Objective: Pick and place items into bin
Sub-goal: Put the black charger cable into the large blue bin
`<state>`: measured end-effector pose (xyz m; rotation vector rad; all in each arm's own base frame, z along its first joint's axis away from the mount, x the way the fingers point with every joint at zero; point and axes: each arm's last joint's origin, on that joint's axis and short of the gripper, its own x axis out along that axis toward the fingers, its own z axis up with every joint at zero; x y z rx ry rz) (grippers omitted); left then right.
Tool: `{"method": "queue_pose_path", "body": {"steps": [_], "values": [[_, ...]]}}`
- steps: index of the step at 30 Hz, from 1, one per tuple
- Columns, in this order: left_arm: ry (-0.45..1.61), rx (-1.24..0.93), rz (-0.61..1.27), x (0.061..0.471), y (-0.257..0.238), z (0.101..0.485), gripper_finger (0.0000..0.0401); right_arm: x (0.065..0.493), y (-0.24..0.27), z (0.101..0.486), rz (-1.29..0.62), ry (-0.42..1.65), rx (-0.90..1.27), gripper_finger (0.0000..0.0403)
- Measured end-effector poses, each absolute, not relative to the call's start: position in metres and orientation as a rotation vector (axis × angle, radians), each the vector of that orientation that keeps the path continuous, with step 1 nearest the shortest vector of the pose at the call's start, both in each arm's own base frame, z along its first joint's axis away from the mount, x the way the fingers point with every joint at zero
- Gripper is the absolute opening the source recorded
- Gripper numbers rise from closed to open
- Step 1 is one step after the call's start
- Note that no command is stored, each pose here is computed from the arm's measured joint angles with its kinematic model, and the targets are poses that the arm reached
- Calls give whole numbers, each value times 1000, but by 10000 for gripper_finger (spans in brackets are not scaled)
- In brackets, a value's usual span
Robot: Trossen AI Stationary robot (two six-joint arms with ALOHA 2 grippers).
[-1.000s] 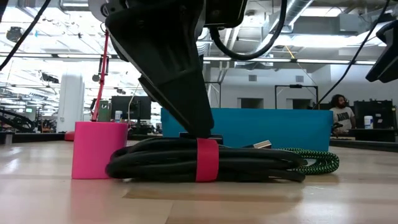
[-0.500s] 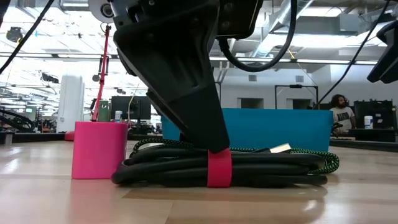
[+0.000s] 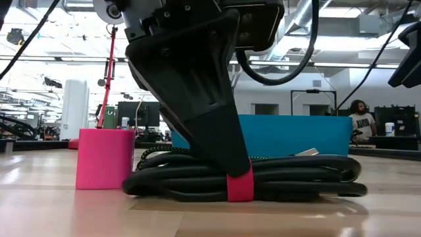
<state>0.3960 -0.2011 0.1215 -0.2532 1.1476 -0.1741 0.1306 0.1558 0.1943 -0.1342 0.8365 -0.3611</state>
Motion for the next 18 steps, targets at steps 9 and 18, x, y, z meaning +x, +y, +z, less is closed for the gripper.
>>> {"method": "queue_pose_path", "body": {"steps": [9, 18], "values": [[1141, -229, -265, 398, -200, 122, 55, 131, 156, 194, -361, 834, -130, 164], [1026, -102, -371, 402, -209, 124, 14, 131, 156, 194, -359, 832, -127, 167]]}}
